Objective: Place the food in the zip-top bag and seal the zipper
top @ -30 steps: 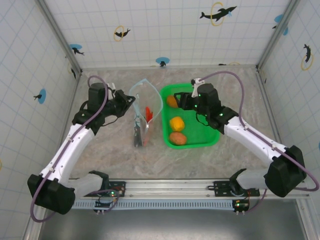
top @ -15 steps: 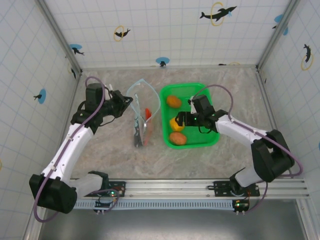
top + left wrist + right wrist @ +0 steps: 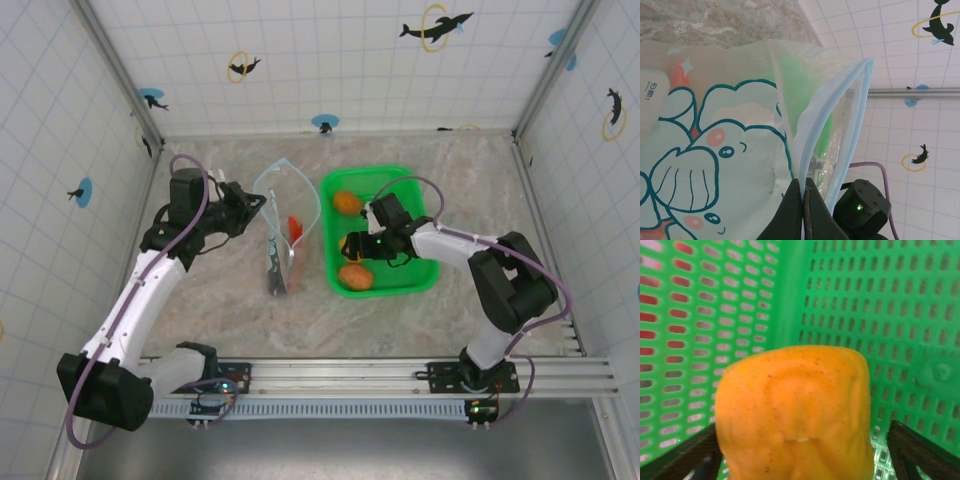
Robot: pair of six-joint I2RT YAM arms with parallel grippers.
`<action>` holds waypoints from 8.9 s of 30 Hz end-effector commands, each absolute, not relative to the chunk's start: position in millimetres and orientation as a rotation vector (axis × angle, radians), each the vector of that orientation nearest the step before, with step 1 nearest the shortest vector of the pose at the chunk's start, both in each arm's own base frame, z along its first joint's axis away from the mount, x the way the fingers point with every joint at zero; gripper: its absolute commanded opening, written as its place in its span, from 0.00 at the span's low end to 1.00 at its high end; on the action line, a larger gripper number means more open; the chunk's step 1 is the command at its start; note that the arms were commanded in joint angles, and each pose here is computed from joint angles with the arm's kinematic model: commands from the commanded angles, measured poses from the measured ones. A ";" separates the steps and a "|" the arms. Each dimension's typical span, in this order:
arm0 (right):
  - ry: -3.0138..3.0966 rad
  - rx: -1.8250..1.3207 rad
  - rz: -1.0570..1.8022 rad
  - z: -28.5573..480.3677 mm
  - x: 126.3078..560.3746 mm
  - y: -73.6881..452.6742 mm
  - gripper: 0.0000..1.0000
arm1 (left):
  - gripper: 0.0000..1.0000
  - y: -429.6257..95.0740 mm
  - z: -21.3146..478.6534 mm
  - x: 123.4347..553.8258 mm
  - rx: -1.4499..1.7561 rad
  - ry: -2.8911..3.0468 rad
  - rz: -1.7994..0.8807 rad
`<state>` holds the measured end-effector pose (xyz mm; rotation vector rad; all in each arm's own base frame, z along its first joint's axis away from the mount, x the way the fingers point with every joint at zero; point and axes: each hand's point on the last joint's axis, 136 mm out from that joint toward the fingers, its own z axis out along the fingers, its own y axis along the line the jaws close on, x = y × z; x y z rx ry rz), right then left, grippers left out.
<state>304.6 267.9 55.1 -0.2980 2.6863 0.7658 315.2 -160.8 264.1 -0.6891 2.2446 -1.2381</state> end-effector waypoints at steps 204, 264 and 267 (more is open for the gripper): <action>2.097 -0.416 0.900 285.9 292.4 310.9 0.75 | 0.00 -188.9 293.1 300.0 -0.513 2.220 -1.282; 2.394 -0.302 0.628 173.2 279.0 224.1 0.56 | 0.00 -201.3 291.1 293.4 -0.465 2.263 -1.322; 2.288 -0.306 0.654 220.1 285.5 227.5 0.55 | 0.00 -208.6 291.9 291.8 -0.445 2.274 -1.328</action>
